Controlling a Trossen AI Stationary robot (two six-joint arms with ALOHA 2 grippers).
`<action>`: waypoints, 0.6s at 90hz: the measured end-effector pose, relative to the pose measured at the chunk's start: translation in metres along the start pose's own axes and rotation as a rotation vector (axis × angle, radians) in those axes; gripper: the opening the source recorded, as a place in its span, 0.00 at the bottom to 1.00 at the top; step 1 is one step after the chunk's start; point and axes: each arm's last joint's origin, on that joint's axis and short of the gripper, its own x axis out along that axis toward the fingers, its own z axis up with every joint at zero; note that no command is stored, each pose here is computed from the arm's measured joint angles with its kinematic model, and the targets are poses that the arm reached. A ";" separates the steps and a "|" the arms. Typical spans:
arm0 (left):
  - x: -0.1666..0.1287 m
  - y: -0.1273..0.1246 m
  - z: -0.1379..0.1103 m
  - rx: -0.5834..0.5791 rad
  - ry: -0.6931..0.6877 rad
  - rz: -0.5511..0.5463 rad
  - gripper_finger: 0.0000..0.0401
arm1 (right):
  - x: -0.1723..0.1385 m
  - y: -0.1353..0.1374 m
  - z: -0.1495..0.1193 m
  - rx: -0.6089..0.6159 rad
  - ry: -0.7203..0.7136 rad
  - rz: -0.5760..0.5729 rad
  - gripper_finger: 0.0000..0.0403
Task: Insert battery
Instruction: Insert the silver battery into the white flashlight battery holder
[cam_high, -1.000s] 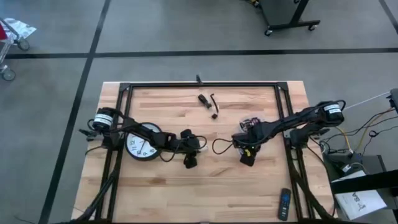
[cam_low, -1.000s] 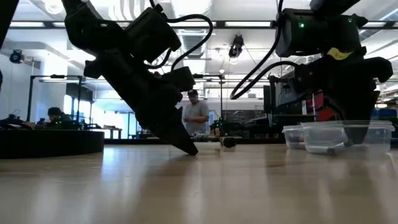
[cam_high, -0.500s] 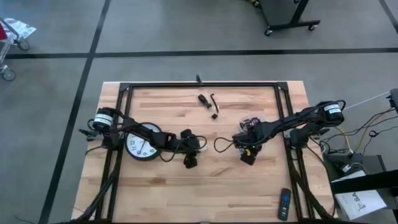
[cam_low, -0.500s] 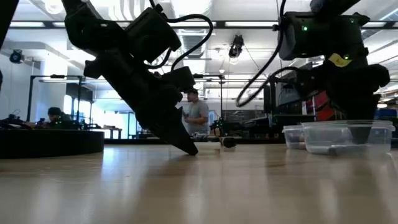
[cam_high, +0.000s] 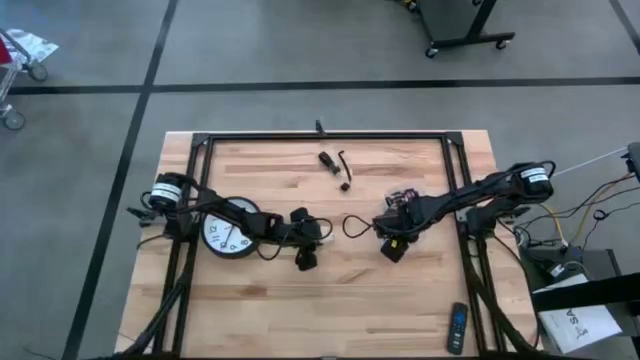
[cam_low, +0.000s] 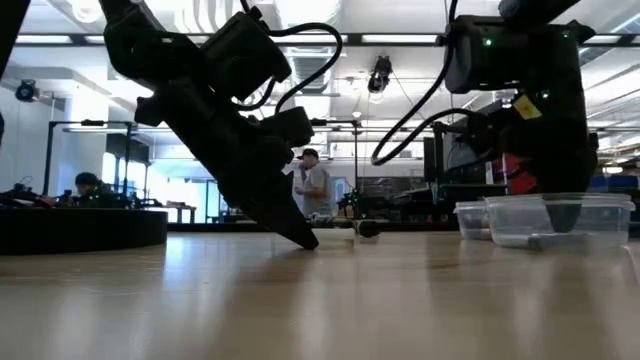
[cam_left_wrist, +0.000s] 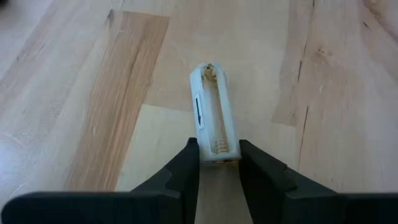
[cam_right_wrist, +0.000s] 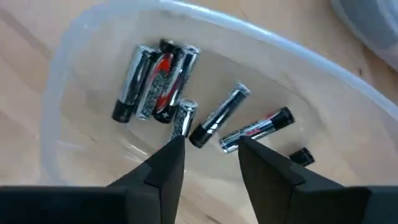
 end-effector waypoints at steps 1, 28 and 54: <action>0.000 0.000 0.000 0.000 0.000 0.000 0.22 | 0.000 0.000 0.000 0.002 -0.001 -0.004 0.32; 0.000 0.000 0.000 0.000 0.000 0.000 0.22 | 0.015 0.001 0.008 0.006 0.022 -0.045 0.20; 0.000 0.000 0.000 0.000 -0.002 0.001 0.22 | 0.018 0.001 0.009 -0.078 0.018 -0.049 0.07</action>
